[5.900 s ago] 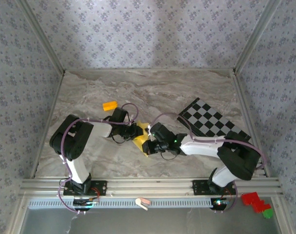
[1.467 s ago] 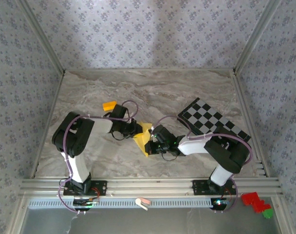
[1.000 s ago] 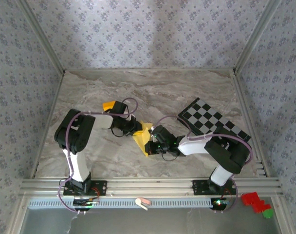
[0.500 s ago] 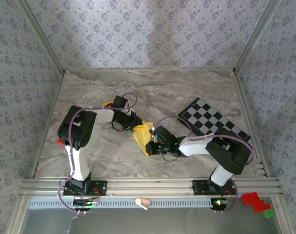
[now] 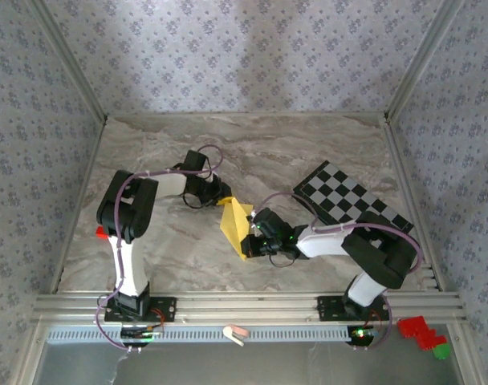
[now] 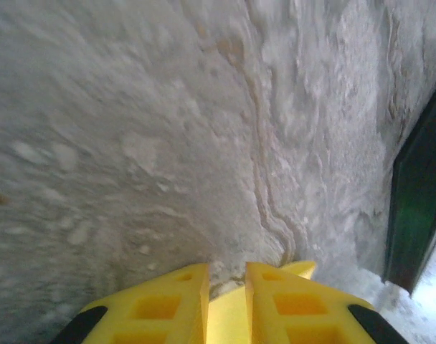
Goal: Fold a paper plane with a square sheet of paper (pick it up from the middle)
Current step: Fourth fold the wing at the center of the table.
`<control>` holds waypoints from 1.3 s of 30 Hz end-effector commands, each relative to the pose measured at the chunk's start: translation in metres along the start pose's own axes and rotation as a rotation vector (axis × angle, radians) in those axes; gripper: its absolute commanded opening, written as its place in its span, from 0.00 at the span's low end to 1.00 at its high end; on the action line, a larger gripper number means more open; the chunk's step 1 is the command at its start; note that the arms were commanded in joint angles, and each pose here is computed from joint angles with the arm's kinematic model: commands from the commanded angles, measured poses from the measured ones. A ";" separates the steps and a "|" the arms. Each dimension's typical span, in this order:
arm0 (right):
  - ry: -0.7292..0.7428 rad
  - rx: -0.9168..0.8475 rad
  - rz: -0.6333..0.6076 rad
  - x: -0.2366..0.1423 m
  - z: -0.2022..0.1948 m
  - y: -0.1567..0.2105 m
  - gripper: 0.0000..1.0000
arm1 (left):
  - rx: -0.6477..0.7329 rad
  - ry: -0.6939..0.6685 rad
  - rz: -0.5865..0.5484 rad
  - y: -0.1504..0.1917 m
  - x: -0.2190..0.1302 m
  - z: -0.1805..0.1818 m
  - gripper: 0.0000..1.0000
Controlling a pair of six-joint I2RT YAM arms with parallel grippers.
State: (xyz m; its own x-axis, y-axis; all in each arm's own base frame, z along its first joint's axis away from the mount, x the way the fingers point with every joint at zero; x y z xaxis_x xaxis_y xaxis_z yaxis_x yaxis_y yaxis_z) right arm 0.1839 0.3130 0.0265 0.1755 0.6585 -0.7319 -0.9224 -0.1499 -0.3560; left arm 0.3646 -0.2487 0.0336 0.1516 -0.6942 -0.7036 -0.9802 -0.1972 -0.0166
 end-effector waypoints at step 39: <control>0.215 0.053 0.240 -0.002 -0.060 0.066 0.00 | 0.132 0.043 0.080 0.061 0.014 -0.017 0.21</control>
State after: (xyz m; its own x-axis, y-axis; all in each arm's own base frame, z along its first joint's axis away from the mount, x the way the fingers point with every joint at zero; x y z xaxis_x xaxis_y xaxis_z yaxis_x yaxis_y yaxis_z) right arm 0.1840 0.3126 0.0260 0.1626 0.6617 -0.7319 -0.9238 -0.1586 -0.3486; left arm 0.2948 -0.2859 0.0325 0.0619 -0.7363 -0.6738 -0.9979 -0.0590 -0.0272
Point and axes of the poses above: each hand's point on the last joint's axis, 136 mm out from that joint toward the fingers, its own x axis out along the fingers, its own z axis along the line the jaws close on, y = z × x, the point moved 1 cm from there along -x, back along the fingers, and after that the axes turned 1 degree about -x, right-handed, at the moved point
